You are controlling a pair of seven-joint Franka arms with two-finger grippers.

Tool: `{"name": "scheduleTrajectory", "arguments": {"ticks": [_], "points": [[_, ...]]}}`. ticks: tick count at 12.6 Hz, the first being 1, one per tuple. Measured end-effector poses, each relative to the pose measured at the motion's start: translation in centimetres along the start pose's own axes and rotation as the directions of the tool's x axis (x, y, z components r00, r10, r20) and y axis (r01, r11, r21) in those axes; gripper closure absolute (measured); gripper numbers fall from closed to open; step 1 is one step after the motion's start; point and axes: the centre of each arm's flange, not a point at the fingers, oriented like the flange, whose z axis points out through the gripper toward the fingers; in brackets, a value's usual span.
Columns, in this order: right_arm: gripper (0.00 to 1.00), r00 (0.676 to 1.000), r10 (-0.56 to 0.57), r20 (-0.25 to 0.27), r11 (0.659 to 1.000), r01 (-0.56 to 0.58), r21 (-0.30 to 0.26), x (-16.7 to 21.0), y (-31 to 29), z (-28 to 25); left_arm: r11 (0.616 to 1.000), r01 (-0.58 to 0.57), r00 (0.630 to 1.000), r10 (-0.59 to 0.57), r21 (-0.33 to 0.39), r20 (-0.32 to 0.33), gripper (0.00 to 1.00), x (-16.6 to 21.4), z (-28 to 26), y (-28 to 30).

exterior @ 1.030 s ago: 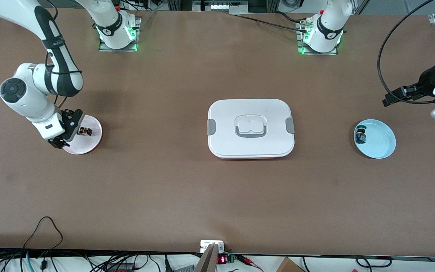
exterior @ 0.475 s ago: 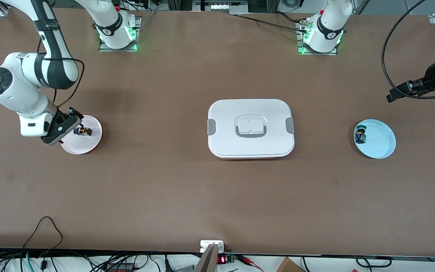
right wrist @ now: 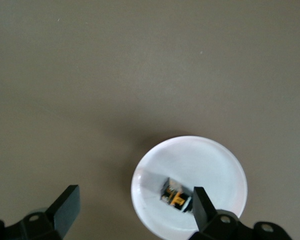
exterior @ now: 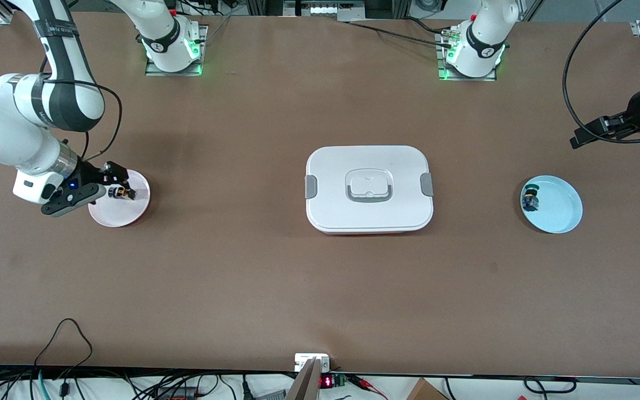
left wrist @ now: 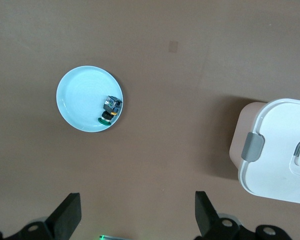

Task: Transfer orange switch to right arm and place
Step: 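Open the right gripper and lift it away from the dish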

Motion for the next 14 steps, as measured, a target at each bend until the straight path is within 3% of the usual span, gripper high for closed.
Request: {"name": "scheduleTrajectory", "arguments": {"ticks": [3, 5, 10, 14], "points": [[0.00, 0.977, 0.197, 0.080, 0.980, -0.199, 0.018, 1.7, -3.5, -2.4, 1.000, -0.010, 1.000, 0.010, 0.001, 0.000, 0.00, -0.2, -0.2, 0.6], [0.00, 0.968, 0.219, 0.123, 0.975, -0.223, 0.022, 2.4, -4.7, -5.2, 1.000, -0.010, 1.000, 0.010, 0.000, -0.004, 0.00, -0.2, -0.5, 0.6], [0.00, 0.962, 0.259, 0.082, 0.966, -0.258, -0.026, 2.9, -1.2, -11.8, 1.000, -0.015, 1.000, 0.015, 0.004, 0.017, 0.00, -0.6, -0.9, 0.9], [0.00, 0.912, 0.401, 0.088, 0.916, -0.400, -0.033, 0.5, 4.7, -14.6, 0.999, -0.032, 0.999, 0.032, 0.005, 0.025, 0.00, -0.9, -0.8, 1.8]]}}
